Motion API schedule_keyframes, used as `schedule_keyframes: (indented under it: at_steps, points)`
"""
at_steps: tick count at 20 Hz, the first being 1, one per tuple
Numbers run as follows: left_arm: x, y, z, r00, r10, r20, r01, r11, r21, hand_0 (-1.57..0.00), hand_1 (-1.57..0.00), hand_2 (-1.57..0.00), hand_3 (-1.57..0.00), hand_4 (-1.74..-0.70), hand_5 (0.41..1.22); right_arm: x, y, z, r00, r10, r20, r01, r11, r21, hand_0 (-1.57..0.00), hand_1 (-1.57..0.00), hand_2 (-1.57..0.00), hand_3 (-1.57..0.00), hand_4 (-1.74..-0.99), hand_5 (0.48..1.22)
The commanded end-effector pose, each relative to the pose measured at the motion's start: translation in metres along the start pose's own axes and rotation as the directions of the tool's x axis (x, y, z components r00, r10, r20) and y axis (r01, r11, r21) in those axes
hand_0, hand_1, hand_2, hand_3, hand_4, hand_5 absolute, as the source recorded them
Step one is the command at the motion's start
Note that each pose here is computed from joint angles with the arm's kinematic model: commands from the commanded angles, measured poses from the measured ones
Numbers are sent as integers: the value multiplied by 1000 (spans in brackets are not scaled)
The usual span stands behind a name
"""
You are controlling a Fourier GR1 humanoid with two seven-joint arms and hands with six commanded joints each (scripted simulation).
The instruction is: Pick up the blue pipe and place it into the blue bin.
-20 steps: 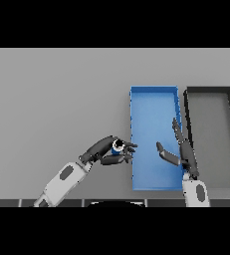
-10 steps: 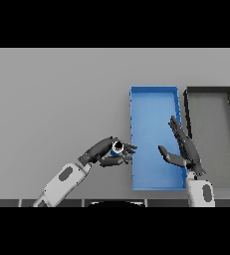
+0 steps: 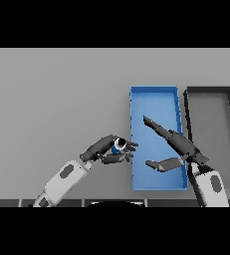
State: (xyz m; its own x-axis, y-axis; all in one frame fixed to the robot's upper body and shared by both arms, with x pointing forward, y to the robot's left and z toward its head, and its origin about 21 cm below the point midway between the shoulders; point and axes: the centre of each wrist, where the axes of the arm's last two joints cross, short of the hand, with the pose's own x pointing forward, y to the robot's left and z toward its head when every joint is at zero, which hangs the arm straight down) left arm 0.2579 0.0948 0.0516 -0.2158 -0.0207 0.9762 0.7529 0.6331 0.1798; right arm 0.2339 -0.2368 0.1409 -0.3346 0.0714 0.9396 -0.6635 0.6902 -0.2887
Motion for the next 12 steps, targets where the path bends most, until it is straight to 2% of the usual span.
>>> schedule_keyframes:
  at_steps: [1,6,10,12]
  points:
    - [-2,1,3,1000,-8,-4,8,1000,3,-1571,-1571,-1571,-1437,-1732,1221,6,1,-7,1000,12,3,-12,1000,28,1,1,1,1,-1297,522]
    - [2,0,-2,1000,-5,9,5,1000,-2,-1571,-1571,-1571,-1437,-1732,1221,25,9,-40,997,74,35,-79,979,187,1,1,1,1,-1304,532]
    - [-5,1,-1,1000,0,21,1,1000,-23,-1571,-1571,-1571,-1469,-1730,1221,30,20,-67,996,70,58,-83,954,287,1,1,1,1,-1260,531]
    - [-1,1,-2,999,19,40,-18,999,-32,-1571,-1571,-1571,-1494,-1732,1221,30,21,-79,996,83,33,-89,945,314,1,1,1,1,-1241,532]
